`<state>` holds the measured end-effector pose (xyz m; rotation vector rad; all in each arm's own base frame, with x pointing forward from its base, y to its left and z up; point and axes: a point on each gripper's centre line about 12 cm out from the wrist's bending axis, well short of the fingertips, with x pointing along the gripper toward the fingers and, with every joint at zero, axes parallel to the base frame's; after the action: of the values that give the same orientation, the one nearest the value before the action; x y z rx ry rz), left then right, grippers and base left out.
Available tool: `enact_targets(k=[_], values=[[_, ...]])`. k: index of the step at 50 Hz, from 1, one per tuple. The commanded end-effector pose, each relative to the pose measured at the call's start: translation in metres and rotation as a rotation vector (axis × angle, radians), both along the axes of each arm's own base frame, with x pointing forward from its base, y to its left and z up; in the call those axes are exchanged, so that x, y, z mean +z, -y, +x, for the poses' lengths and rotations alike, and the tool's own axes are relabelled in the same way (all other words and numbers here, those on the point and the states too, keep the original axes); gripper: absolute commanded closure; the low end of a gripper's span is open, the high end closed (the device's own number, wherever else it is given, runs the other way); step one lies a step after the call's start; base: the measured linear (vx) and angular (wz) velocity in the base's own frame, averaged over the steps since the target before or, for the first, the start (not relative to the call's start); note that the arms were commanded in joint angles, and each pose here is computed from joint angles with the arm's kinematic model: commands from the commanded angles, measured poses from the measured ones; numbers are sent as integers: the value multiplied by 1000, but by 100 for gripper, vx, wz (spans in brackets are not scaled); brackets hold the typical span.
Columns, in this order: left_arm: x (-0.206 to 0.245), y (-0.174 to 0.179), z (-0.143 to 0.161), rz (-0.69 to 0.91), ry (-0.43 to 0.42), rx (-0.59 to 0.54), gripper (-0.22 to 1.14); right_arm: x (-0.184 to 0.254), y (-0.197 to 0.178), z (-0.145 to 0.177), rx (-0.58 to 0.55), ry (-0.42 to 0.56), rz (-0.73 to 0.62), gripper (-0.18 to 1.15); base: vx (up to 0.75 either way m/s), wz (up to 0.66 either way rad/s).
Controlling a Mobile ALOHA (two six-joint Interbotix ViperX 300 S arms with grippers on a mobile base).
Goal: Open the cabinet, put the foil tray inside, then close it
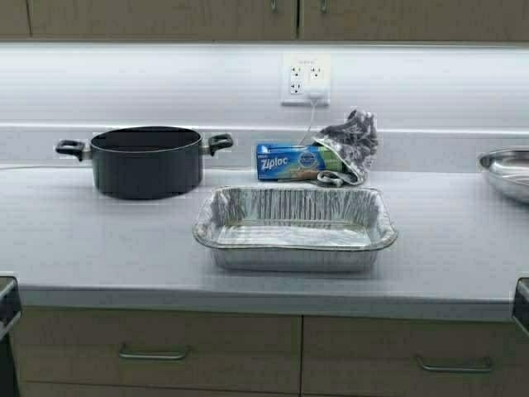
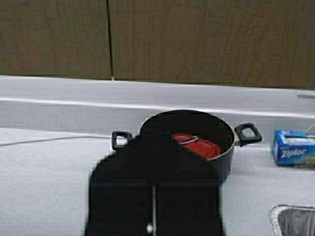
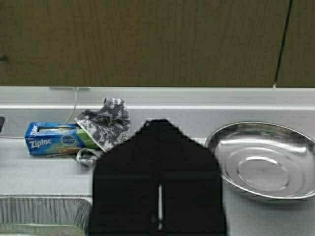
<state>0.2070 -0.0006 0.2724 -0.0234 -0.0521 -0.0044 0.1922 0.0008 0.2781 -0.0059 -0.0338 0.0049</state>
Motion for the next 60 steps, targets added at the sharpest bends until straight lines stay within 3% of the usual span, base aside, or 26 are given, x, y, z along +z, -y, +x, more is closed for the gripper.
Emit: enact_targets(k=[1, 5, 12, 14, 16, 19, 22, 37, 45, 52, 60], values=[[3, 2, -1, -9, 12, -9, 85, 5, -1, 1, 3, 6, 14, 89, 23, 0], [3, 8, -5, -10, 17, -41, 68, 5, -8, 1, 43, 3, 45, 71, 20, -1], [6, 34, -15, -19, 14, -179, -3, 5, -38, -3, 203, -11, 70, -7, 14, -1], [5, 47, -18, -18, 7, -245, -18, 7, -50, -5, 263, -3, 69, -16, 12, 2], [4, 60, -21, -15, 1, -315, -20, 10, -60, -6, 317, 6, 70, -13, 11, 2], [2, 83, -23, -10, -13, -426, -9, 14, -75, -6, 388, 24, 79, -3, 9, 2], [-2, 101, -20, -8, -21, -495, -7, 19, -89, -2, 441, 41, 87, -3, 7, 2], [-19, 193, 53, 12, -22, -612, -10, 24, -156, 67, 533, 15, 90, -5, 2, 1], [-7, 231, 89, -15, 78, -523, -10, 40, -173, 104, 464, 63, 95, -5, -1, 0], [-6, 250, 116, -14, 113, -435, -10, 48, -188, 131, 312, 120, 155, -5, 0, 0], [-4, 269, 141, -40, 148, -410, -10, 48, -205, 159, 183, 152, 0, -4, 0, 0]])
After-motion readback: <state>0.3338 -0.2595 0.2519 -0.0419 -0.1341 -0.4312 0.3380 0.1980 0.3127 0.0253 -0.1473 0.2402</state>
